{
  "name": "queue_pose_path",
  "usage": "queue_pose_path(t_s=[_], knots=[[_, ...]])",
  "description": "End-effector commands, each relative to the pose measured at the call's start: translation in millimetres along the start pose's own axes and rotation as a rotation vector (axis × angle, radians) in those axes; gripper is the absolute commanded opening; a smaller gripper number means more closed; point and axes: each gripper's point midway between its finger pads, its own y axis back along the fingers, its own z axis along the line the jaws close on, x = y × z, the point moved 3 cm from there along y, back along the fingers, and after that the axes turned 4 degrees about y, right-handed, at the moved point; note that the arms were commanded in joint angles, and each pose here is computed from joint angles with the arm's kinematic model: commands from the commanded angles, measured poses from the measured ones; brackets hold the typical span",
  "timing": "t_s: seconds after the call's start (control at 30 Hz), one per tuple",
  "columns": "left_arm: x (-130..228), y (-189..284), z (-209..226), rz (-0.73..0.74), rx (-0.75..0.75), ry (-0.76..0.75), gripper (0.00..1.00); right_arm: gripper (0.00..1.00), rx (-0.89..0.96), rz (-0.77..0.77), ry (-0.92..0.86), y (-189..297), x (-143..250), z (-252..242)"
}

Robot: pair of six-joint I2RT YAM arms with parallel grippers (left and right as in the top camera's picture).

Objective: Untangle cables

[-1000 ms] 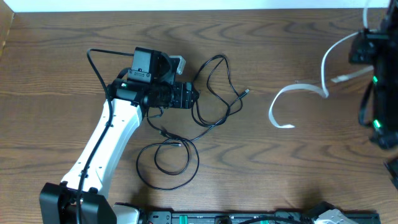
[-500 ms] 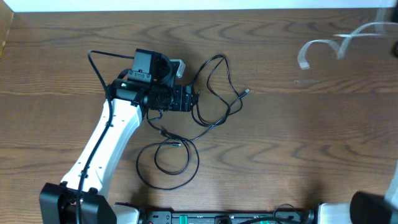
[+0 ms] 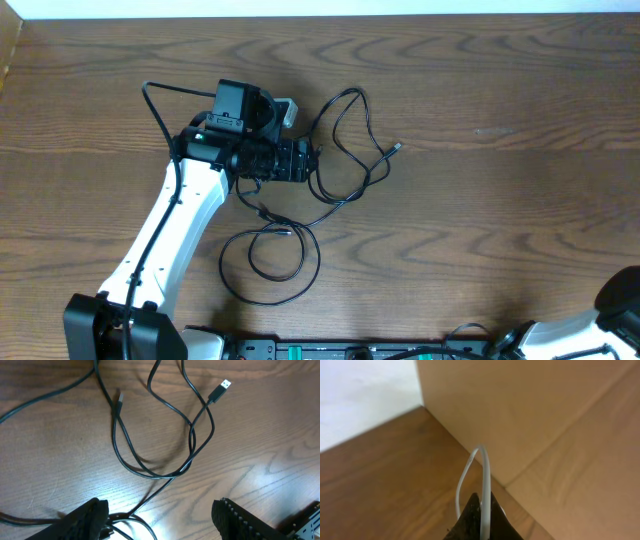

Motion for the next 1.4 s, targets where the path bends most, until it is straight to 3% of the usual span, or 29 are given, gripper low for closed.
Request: queue_pose_path(t_s=[0.0,0.33,0.7,0.8,0.83,0.9,0.93,1.17,1.37], knots=[[5,-1,0,0.023,0.002,-0.002,0.72,0.01,-0.021,0.113,-0.055,-44,32,-9],[11,-1,1,0.05,-0.004,0.012,0.72,0.01,0.016,0.363,-0.141,-119,118,-40],[12,-1,1,0.056,-0.005,0.02,0.72,0.01,-0.026,0.739,-0.153,-168,237,-15],[12,-1,1,0.056,-0.005,0.02,0.72,0.02,-0.035,0.796,-0.152,-171,254,-10],[12,-1,1,0.057,-0.005,0.02,0.72,0.15,-0.035,0.803,-0.155,-171,256,-10],[12,-1,1,0.057,-0.005,0.02,0.72,0.82,-0.029,0.8,-0.17,-170,254,-10],[12,-1,1,0.057,-0.005,0.02,0.72,0.99,-0.027,0.798,-0.173,-169,253,-10],[12,-1,1,0.056,-0.005,0.02,0.72,0.99,-0.045,0.72,-0.23,-155,221,-12],[12,-1,1,0.056,-0.004,0.019,0.72,0.99,-0.191,0.481,-0.289,-118,130,-6]])
